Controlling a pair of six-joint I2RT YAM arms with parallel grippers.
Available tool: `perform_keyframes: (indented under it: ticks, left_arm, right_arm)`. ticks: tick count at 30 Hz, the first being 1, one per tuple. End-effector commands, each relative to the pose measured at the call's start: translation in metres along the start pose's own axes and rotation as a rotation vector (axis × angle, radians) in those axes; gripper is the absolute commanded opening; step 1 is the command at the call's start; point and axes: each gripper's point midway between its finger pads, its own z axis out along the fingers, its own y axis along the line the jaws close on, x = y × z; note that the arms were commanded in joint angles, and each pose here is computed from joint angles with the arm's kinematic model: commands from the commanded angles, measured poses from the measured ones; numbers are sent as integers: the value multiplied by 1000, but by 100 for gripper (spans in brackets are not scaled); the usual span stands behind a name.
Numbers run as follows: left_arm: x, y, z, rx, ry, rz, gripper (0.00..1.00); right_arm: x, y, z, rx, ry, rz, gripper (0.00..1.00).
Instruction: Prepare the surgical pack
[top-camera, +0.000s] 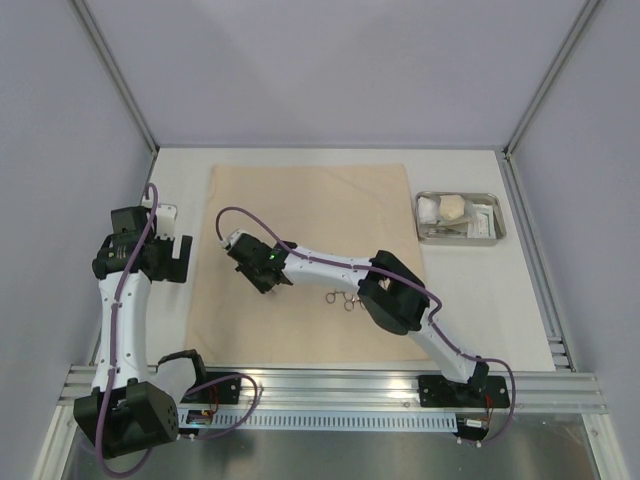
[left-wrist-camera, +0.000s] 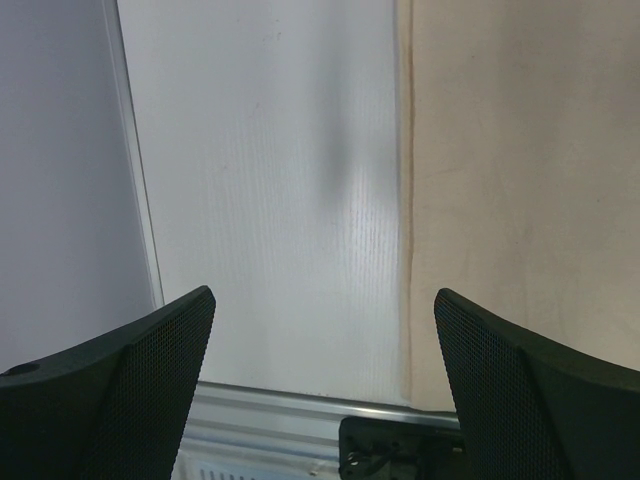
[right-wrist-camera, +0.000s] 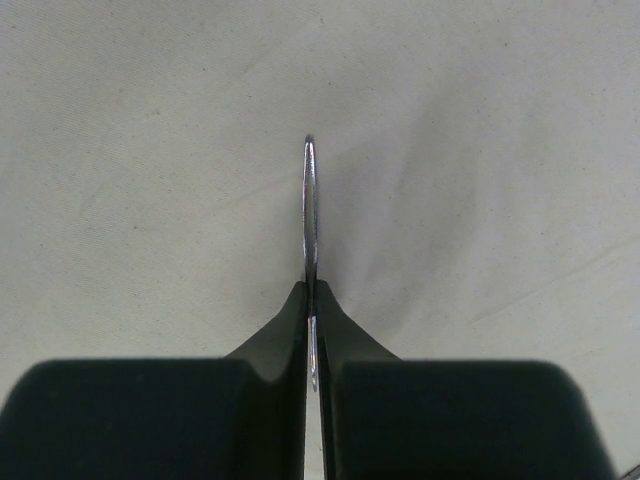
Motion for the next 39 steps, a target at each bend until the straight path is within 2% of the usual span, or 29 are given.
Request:
perform_keyframes:
  ticks: [1,6,10,12,14,15,16,17,18,19,22,26,30,32,39]
  left_arm:
    - [-10,-2,-8,21,-48,-2,100]
    - [-10,-10,-18,72,-43,22,100]
    - [-12,-22,-34,154,-50,52,100]
    - [-13,-25,-39,176,-55,68,100]
    - [-14,-31,-45,211,-63,74,100]
    - [-16,-32,-46,218,-70,78,100]
    - [-16,-35,-48,237,-73,79,100]
    - [-17,-37,-49,244,-77,81,100]
    - [-18,-38,-49,251,-76,80,100]
    - [-19,-39,-49,262,-82,80,100]
    - [-23,-42,-50,282,-91,84,100]
    - [-30,-42,-48,291,-100,82,99]
    - [-36,-40,-42,295,-92,73,99]
    - [-38,-39,-38,299,-82,72,99]
    - [-48,-37,-30,307,-67,55,99]
  right_arm:
    - [-22,-1,-13,-16,-64,-19,0]
    - [-62,-10,-64,-68,-202,-148,1]
    - [-82,-53,-109,-96,-305,-282,0]
    - [-90,-79,-140,-80,-357,-408,1]
    - [-72,-129,-141,-11,-309,-511,0]
    - [-71,-147,-157,17,-321,-538,0]
    - [-55,-183,-157,47,-284,-524,0]
    - [-44,-201,-162,54,-258,-535,1]
    - [-42,-220,-179,81,-272,-579,1]
    - [-30,-250,-185,83,-266,-557,0]
    - [12,-300,-200,90,-209,-602,1]
    - [71,-340,-203,84,-39,-615,0]
    - [122,-386,-198,185,154,-627,0]
    - [133,-406,-199,222,179,-623,0]
    - [164,-426,-190,216,211,-617,0]
